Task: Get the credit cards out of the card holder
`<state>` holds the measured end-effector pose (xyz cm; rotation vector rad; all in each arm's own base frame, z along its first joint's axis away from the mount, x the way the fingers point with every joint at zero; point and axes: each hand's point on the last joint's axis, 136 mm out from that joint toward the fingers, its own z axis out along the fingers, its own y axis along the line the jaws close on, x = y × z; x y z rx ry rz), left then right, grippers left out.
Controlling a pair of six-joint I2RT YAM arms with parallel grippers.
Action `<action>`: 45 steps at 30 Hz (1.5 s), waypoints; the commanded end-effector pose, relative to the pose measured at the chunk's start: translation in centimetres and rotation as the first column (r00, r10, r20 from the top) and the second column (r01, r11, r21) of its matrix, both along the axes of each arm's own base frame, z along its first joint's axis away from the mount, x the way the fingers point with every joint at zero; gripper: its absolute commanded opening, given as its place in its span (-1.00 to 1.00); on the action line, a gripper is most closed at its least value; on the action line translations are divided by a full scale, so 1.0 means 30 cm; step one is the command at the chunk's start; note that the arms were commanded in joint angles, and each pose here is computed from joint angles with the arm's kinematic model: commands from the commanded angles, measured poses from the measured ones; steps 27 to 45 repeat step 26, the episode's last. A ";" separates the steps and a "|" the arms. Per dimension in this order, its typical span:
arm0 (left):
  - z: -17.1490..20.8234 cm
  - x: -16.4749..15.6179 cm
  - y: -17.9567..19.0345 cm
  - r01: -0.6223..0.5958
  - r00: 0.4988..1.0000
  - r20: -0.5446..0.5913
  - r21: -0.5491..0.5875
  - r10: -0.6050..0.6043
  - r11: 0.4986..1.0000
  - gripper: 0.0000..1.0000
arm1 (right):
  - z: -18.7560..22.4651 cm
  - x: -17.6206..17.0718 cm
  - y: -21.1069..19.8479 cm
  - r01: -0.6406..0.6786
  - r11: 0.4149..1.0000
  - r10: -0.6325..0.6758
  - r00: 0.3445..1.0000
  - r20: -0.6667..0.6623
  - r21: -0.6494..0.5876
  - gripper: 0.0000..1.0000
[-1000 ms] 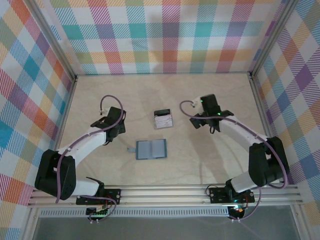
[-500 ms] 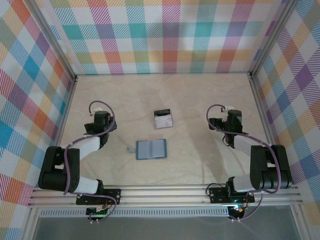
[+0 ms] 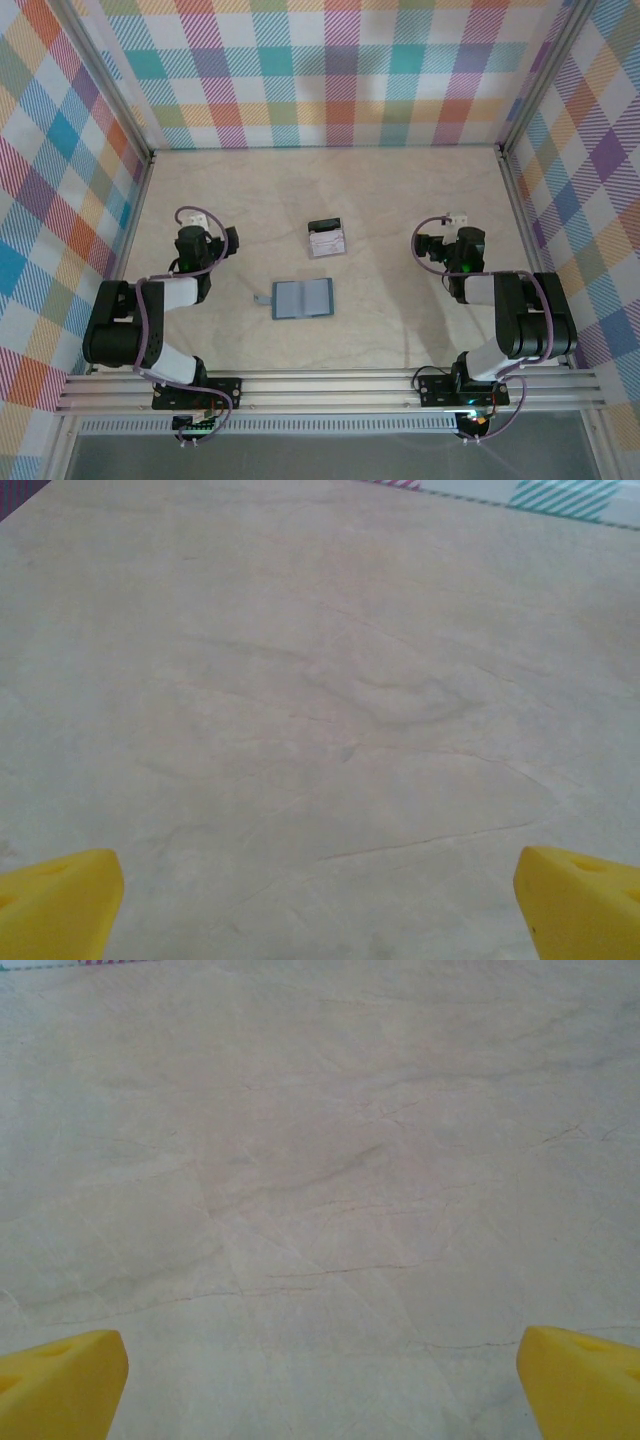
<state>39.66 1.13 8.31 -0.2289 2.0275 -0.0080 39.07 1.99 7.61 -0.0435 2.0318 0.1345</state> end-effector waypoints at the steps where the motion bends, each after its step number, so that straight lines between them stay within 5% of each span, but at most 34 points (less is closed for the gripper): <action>1: -0.011 0.007 -0.056 0.098 0.994 0.038 0.020 -0.099 0.995 1.00 | 0.052 0.023 0.010 -0.014 1.000 0.013 0.997 0.078 0.016 0.99; 45: -0.015 0.004 -0.076 0.094 0.995 0.038 0.073 -0.097 0.993 1.00 | 0.052 0.020 0.016 -0.019 1.000 0.018 0.997 0.080 0.015 0.99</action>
